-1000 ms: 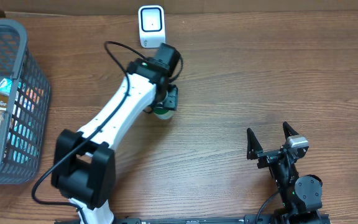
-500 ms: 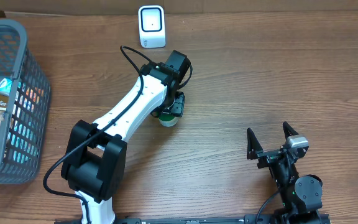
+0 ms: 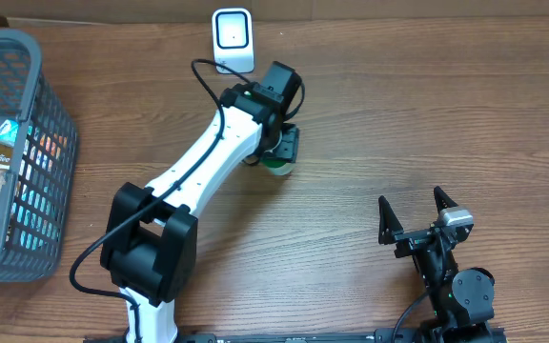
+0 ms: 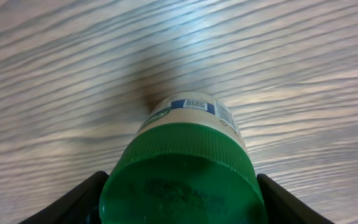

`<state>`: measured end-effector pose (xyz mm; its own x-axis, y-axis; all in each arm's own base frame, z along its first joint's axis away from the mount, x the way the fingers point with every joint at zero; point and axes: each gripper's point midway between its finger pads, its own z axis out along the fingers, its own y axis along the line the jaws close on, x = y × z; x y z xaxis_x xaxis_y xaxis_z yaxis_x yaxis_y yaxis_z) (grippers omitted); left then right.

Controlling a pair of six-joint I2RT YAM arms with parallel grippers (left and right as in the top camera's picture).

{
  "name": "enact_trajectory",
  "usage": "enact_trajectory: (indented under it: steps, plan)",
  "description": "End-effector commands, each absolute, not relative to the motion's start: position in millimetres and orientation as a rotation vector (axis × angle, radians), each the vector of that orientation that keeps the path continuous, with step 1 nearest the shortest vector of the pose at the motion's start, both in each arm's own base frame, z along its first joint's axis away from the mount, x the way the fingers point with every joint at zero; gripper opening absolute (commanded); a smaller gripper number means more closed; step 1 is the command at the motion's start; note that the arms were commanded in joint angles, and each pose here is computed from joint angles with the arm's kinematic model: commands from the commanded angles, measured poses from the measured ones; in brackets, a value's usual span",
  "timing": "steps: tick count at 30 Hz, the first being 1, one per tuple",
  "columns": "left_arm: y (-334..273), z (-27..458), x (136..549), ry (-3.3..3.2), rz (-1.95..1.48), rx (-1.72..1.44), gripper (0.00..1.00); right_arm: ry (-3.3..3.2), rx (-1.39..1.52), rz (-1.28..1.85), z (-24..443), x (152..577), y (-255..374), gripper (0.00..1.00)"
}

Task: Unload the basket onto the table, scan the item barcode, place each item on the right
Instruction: 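Lift the jar out and carry it toward the white scanner, then lower the jar onto the table center and release it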

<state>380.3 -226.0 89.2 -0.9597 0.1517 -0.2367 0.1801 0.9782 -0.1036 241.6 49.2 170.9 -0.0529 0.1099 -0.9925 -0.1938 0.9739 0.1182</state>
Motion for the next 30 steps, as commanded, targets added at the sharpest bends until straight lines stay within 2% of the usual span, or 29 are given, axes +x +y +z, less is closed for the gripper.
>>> enact_trajectory:
  steps: [1, 11, 24, 30]
  plan:
    - [-252.6, 95.3, 374.3, 2.865, -0.233, 0.362, 0.49, 1.597, -0.072, 0.247, 169.9, 241.5, 49.7, 1.00]
    - [-249.7, 92.0, 367.0, 2.863, -0.121, 0.433, 0.52, 1.597, -0.072, 0.247, 169.9, 241.5, 49.7, 1.00]
    - [-249.4, 91.9, 366.4, 2.866, -0.121, 0.433, 0.87, 1.597, -0.072, 0.247, 169.9, 241.5, 49.7, 1.00]
    - [-250.0, 92.4, 368.3, 2.859, -0.125, 0.430, 0.90, 1.597, -0.072, 0.247, 169.9, 241.5, 49.7, 1.00]
